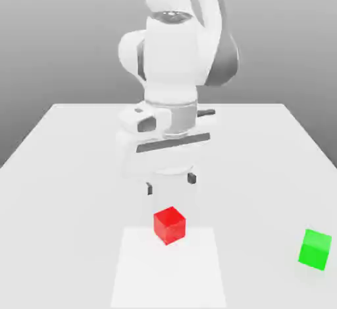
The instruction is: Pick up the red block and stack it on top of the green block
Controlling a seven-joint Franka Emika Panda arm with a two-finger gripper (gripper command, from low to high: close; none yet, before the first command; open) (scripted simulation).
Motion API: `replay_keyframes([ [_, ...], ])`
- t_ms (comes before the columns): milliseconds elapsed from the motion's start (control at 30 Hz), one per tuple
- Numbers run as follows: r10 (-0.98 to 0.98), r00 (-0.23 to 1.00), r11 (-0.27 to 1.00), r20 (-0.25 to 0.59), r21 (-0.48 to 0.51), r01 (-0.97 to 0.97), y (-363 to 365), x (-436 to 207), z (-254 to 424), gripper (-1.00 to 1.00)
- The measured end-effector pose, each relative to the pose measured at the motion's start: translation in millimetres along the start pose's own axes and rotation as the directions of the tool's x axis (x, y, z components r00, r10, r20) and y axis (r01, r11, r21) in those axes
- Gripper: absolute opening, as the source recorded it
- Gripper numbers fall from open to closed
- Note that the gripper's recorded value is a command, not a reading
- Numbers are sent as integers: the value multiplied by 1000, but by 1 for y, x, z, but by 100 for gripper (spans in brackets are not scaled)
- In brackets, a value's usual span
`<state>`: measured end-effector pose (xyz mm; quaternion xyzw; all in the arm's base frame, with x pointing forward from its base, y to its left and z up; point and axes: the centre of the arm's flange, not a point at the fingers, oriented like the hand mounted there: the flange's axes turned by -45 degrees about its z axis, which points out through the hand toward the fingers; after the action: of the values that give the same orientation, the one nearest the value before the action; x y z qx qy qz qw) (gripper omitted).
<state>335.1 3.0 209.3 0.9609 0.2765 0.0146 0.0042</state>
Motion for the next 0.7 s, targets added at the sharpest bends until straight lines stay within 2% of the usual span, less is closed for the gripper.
replay_keyframes([
  [167, -21, 999, 1000, 25, 14, 20, -6, -10, 53, 0],
  [200, -22, 999, 1000, 25, 15, 21, -6, -12, 61, -100],
  [433, -21, 999, 1000, 26, 16, 21, -7, -12, 63, -100],
  [700, -22, 999, 1000, 26, 17, 21, -6, -10, 7, -100],
])
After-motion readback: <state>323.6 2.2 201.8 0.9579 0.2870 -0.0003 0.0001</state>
